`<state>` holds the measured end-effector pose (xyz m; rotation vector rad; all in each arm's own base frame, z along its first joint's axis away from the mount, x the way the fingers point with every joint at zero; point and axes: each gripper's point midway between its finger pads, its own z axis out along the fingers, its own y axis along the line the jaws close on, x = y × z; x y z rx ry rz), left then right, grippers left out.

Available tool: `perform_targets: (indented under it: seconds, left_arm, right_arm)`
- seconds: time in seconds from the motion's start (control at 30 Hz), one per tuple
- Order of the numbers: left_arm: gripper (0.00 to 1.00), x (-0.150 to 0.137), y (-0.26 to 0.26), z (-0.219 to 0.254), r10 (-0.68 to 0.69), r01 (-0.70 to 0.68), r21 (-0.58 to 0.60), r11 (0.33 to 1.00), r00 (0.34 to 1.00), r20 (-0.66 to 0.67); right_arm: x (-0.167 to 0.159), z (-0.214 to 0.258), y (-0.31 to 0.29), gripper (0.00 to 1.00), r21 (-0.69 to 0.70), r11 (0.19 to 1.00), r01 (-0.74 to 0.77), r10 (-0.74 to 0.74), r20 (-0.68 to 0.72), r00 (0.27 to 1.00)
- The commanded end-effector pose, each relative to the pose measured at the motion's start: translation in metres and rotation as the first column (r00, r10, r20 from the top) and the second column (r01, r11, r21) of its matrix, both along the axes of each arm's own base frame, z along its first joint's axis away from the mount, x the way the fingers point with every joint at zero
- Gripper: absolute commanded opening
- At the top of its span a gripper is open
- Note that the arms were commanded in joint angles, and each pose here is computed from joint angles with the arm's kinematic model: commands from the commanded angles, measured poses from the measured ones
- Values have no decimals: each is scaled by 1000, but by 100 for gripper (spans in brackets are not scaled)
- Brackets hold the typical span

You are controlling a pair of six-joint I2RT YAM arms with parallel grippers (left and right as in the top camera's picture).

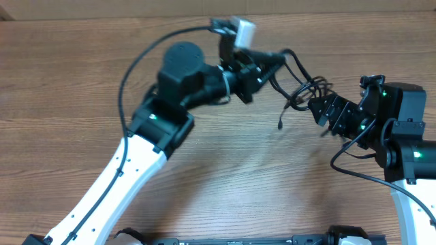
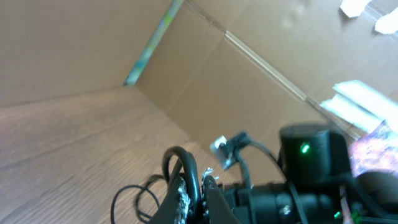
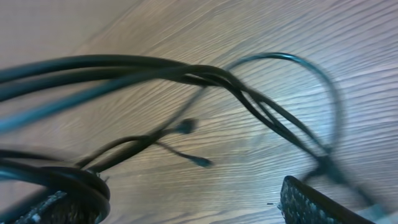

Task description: Untangle cables

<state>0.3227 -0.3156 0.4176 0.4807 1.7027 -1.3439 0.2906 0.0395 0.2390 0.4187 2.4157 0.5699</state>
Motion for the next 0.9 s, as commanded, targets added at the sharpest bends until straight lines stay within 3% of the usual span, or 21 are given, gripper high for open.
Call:
perform_targets:
  seconds: [0.0, 0.13, 0.3, 0.73, 0.8, 0.87]
  left_arm:
    - [4, -17, 56, 89, 44, -24, -185, 982, 994, 101]
    - [4, -22, 87, 113, -23, 35, -285, 958, 999, 47]
    - [4, -4, 132, 127, 42, -49, -366, 929, 999, -27]
    - [4, 27, 203, 127, 234, -238, -380, 894, 971, -59]
    - [4, 24, 199, 126, 211, -217, -367, 904, 976, -57]
    - [4, 19, 194, 122, 173, -180, -343, 922, 984, -51]
  right_arm:
    - [-4, -27, -50, 87, -213, 963, 168, -186, -72, 980]
    - [-8, -29, -63, 88, -276, 938, 208, -237, -77, 969]
    - [-13, -37, -67, 88, -304, 930, 208, -253, -117, 960]
    - [-12, -42, -70, 88, -317, 925, 210, -264, -137, 955]
    - [-10, -42, -57, 91, -271, 951, 149, -193, -141, 971]
    - [-4, -35, -25, 92, -174, 984, -29, 12, -99, 995]
